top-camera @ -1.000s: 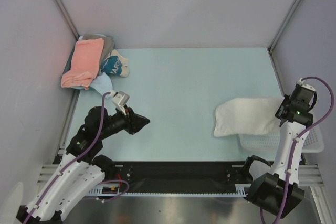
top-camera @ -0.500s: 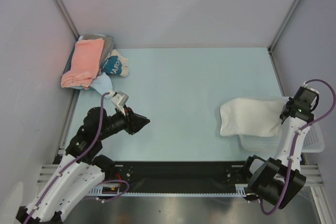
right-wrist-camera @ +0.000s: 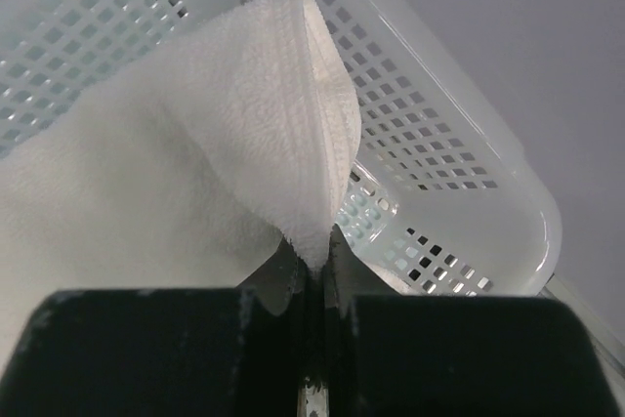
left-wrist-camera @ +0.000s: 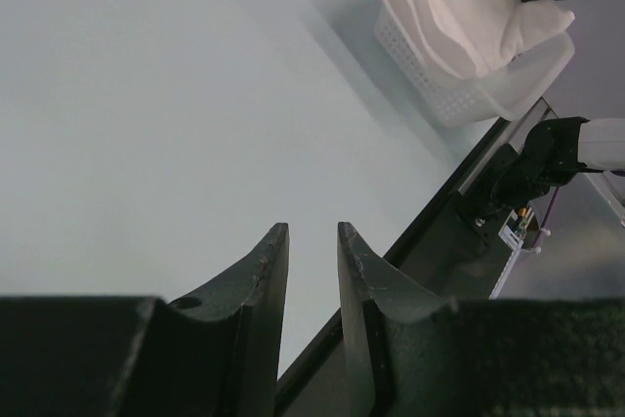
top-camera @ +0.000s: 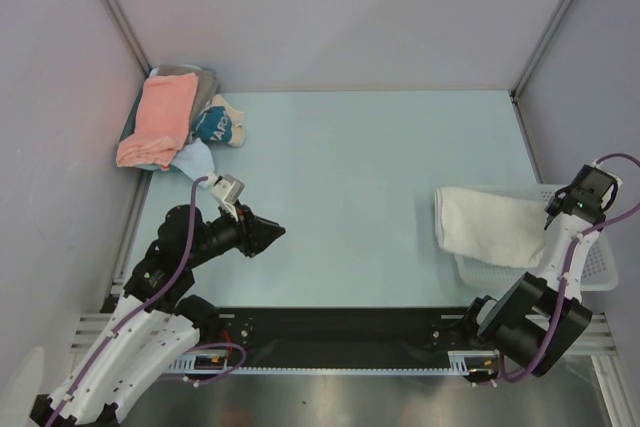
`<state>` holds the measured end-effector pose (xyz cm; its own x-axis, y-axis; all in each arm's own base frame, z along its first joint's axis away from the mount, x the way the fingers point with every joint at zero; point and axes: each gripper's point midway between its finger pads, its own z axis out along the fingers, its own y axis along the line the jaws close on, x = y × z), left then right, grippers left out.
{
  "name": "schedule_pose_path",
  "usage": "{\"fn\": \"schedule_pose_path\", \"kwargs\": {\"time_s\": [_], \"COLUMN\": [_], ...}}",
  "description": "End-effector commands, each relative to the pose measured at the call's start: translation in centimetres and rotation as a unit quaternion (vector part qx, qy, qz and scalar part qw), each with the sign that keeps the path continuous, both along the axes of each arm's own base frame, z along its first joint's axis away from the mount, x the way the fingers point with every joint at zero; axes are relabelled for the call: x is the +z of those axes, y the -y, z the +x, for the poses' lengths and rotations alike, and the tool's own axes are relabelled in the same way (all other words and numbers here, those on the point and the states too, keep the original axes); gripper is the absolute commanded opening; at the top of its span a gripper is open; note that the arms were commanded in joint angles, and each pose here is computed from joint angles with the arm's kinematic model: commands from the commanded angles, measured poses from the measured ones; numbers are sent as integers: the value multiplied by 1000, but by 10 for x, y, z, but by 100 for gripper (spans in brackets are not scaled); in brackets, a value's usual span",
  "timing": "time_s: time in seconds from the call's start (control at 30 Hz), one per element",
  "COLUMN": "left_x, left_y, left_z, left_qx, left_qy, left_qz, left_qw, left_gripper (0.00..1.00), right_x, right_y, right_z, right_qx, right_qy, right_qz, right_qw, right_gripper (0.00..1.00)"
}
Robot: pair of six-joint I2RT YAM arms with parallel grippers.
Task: Fold and stack the towels
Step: Neatly place the folded towel into the bin
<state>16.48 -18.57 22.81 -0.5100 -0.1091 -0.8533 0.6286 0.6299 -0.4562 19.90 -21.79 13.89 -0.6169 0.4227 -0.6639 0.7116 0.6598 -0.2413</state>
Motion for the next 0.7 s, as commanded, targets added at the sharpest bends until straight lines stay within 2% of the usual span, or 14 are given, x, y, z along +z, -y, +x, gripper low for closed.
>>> {"fn": "schedule_pose_path", "kwargs": {"time_s": [0.0, 0.53, 0.6, 0.63, 0.67], "left_x": [7, 5, 5, 6, 6], "left_y": [3, 5, 5, 5, 5], "left_z": [0, -1, 0, -1, -1], "left_qx": [-12, -18, -18, -20, -19], "left_qy": [24, 19, 19, 21, 21], "left_qz": [-3, -1, -1, -3, -3], "left_qw": [1000, 1000, 1000, 1000, 1000], "left_gripper": [32, 32, 32, 32, 33], "right_x": [27, 24, 24, 25, 29], "right_y": [26, 45, 45, 46, 48], "right_z": [11, 20, 20, 20, 21], "right_qx": [-19, -40, -53, -60, -63], "right_qy": [22, 22, 25, 27, 33], "right_qz": [-50, -46, -40, -42, -44], "right_qw": [998, 998, 997, 997, 997], "right_gripper": [0, 1, 11, 27, 50]}}
